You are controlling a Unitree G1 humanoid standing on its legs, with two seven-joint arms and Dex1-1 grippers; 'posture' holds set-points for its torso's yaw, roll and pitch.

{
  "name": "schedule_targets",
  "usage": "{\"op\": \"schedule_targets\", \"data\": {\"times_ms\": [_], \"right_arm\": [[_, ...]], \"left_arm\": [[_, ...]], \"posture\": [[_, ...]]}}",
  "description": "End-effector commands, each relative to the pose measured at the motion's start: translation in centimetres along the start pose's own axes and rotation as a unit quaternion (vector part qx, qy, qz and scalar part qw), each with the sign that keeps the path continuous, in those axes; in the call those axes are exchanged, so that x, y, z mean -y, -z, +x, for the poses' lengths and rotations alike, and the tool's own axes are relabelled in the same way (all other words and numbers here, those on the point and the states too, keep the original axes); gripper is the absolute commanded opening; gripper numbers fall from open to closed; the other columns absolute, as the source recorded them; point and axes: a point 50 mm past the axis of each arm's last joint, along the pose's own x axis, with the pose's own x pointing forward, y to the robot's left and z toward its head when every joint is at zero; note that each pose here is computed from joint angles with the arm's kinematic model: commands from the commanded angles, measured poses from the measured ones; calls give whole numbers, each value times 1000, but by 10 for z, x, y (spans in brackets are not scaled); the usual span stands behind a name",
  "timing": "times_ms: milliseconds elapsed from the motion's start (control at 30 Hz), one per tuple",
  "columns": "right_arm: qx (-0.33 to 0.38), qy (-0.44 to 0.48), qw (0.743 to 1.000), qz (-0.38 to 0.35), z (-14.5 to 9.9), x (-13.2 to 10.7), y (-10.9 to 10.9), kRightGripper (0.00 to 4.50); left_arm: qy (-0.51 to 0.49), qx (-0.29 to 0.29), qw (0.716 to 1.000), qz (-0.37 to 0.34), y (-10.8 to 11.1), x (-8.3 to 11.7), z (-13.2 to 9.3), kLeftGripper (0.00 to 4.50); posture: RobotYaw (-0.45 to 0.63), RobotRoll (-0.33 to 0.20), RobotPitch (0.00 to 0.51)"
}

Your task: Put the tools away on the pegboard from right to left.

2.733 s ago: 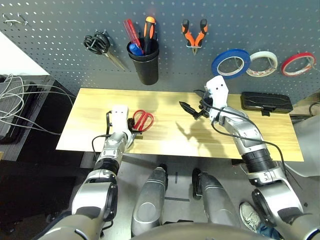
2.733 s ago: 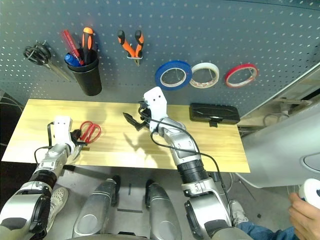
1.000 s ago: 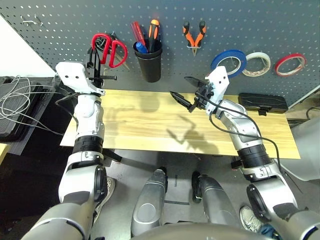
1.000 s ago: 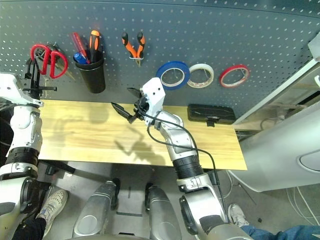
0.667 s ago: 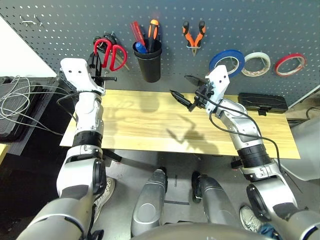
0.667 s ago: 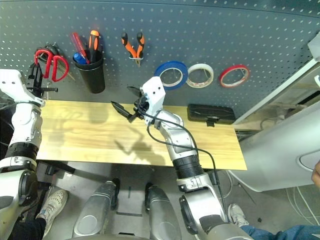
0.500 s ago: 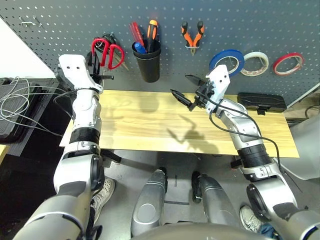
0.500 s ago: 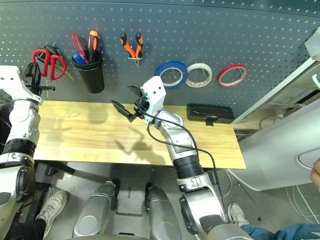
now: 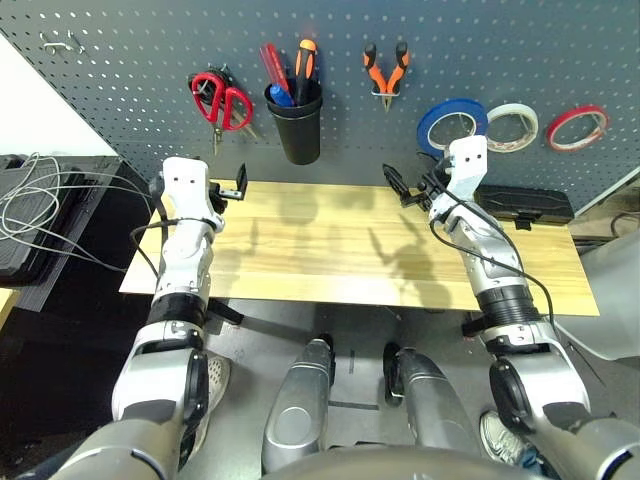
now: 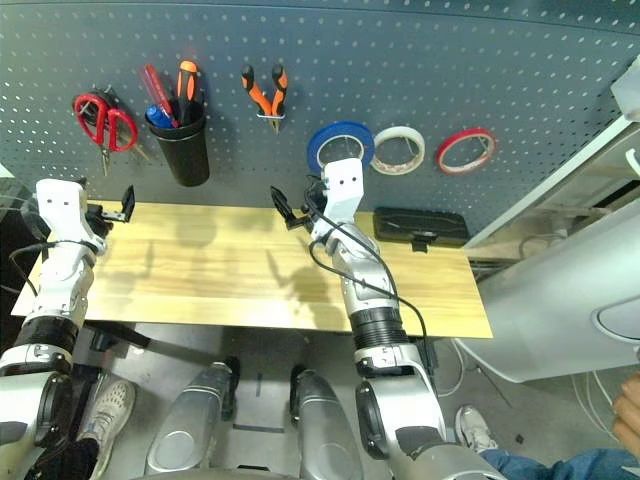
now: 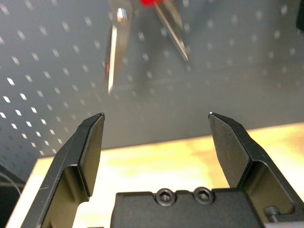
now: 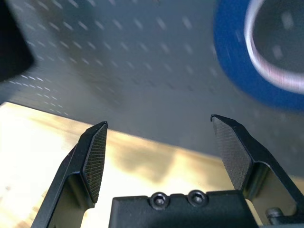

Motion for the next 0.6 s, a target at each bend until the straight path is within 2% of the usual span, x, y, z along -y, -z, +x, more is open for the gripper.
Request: {"op": "schedule_targets", "data": {"times_ms": [33, 267, 600], "right_arm": [[-34, 51, 998, 34, -8, 13, 24, 4500], [-60, 115, 991, 20, -20, 41, 39, 4500], [-65, 176, 982, -1, -39, 77, 39, 4500]], "left_arm": [[16, -43, 999, -8, 18, 11, -10, 4467], [39, -83, 996, -9, 35, 27, -16, 4467], [82, -105, 991, -11, 41, 47, -11, 4467]], "posture": [[106, 0, 195], [86, 0, 191], [21, 0, 201]]}}
